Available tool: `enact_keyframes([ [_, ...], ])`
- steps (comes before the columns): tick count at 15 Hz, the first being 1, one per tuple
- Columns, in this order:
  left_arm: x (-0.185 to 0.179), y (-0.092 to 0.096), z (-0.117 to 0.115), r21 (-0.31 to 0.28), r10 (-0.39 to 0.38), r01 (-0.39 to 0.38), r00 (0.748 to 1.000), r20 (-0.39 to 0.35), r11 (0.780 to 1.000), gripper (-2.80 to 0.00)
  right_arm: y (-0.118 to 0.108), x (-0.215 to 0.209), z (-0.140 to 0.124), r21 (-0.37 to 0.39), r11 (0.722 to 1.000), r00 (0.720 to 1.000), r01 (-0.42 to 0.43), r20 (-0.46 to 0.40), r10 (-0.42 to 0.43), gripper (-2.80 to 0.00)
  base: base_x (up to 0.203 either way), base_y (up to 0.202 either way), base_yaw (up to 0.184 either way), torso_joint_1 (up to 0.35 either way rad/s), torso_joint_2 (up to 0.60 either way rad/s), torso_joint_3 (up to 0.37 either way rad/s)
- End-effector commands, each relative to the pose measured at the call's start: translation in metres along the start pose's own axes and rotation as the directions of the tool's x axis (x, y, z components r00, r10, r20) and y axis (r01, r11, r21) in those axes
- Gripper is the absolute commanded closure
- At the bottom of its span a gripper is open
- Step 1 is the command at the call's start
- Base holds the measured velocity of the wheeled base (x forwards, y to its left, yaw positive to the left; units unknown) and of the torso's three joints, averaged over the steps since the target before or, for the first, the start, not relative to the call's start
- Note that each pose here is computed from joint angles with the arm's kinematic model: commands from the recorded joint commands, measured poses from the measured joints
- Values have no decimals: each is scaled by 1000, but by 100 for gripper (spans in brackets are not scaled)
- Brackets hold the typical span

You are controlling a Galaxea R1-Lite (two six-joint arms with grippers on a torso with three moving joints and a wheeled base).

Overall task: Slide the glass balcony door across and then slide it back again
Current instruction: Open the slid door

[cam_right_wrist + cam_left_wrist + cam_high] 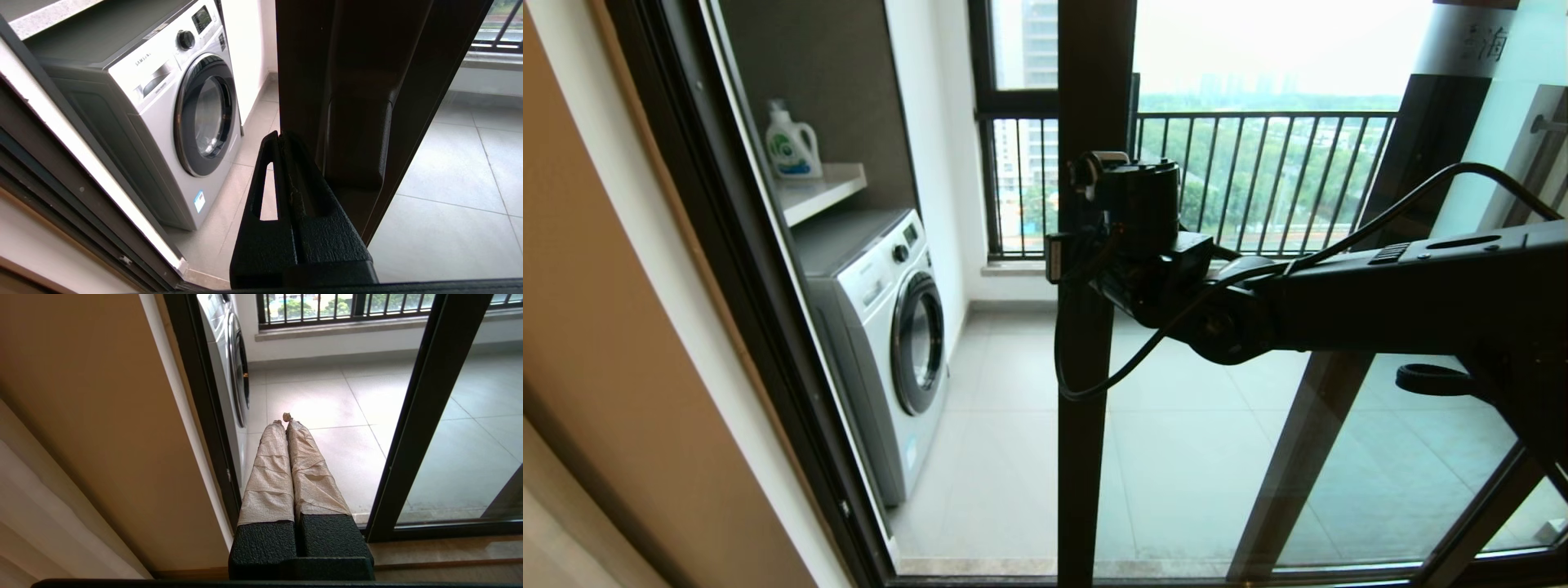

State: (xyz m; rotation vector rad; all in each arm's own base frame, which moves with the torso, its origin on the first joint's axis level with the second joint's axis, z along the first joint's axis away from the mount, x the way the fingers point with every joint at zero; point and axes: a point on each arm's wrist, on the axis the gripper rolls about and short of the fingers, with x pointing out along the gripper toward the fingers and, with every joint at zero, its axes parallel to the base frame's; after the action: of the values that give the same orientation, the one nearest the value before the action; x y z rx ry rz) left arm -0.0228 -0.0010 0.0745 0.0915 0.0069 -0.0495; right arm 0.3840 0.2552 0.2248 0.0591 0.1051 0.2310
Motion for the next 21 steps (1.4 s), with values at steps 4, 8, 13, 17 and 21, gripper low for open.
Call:
enact_keyframes([
  [4,0,0,0,0,0,0,1000,-3,1000,0,-15,-10,11,5,1000,1000,24,11,-24,0,0,0,0,0,0,0],
  [8,0,0,0,0,0,0,1000,-2,1000,0,-31,-21,16,2,999,999,50,2,-50,0,0,0,0,0,0,0],
  [13,0,0,0,0,0,0,1000,-2,1000,0,-55,-33,16,-18,995,996,93,10,-93,0,0,0,0,0,0,0],
  [17,0,0,0,0,0,0,1000,-2,1000,0,-79,-36,14,-21,989,989,145,6,-145,0,0,0,0,0,0,0],
  [21,0,0,0,0,0,0,1000,-2,1000,0,-92,-42,12,-26,984,984,175,-8,-175,0,0,0,0,0,0,0],
])
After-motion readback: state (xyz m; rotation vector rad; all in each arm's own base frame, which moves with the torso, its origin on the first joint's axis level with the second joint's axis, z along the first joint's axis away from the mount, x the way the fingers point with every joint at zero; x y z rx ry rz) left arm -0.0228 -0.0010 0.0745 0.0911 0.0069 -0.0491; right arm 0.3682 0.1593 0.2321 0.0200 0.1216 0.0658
